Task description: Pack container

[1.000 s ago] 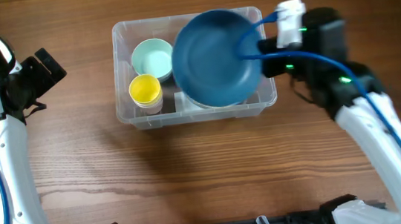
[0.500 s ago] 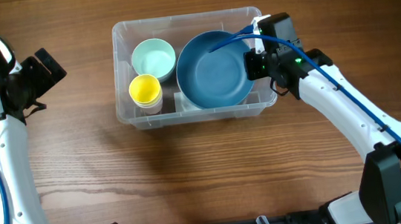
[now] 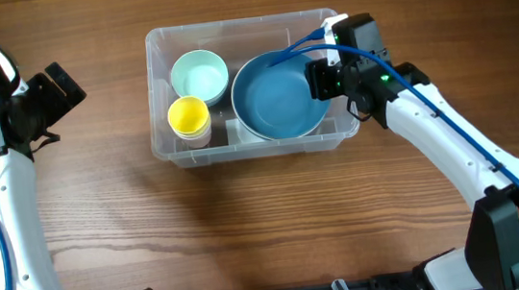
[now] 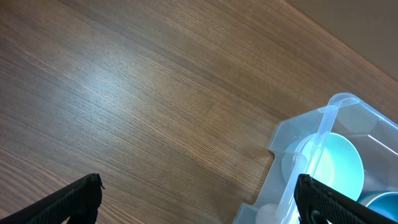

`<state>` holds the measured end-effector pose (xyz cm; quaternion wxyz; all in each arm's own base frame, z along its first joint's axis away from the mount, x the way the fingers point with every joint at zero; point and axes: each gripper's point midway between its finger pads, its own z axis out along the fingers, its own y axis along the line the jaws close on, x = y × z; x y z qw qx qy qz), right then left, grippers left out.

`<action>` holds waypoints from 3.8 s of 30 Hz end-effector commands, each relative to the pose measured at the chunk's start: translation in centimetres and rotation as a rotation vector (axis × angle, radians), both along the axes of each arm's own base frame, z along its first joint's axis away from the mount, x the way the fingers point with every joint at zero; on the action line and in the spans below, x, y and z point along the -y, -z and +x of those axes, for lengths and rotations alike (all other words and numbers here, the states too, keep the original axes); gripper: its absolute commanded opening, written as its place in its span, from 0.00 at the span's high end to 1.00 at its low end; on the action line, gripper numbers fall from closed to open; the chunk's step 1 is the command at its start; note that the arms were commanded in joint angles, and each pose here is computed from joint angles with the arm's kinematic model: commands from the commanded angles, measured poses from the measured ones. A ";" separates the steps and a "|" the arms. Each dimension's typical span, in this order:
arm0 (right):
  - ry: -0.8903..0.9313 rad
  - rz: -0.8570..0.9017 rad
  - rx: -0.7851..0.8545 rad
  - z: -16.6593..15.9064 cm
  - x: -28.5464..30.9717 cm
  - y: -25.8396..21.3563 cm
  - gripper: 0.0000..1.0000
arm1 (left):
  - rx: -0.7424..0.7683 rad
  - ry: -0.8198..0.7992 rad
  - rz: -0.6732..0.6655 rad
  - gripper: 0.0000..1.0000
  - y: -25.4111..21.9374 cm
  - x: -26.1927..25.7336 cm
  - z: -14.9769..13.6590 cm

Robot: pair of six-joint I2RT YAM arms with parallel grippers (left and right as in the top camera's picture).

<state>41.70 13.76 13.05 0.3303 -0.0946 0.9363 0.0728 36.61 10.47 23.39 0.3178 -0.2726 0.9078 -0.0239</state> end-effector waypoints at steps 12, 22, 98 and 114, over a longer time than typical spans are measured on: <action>0.315 -0.003 0.250 -2.1 9.9 -15.1 0.02 | 0.031 -0.008 -0.008 0.00 -1.1 0.0 0.0; 0.346 -0.013 0.262 -2.5 11.1 -15.6 0.00 | 0.031 -0.008 -0.008 0.00 -1.1 0.0 0.0; 0.308 0.260 1.013 -18.1 12.5 -10.5 0.00 | 0.031 -0.008 -0.008 0.00 -1.1 0.0 0.0; 0.212 0.147 0.943 -17.1 12.0 -6.2 0.01 | 0.031 -0.008 -0.008 0.00 -1.1 0.0 0.0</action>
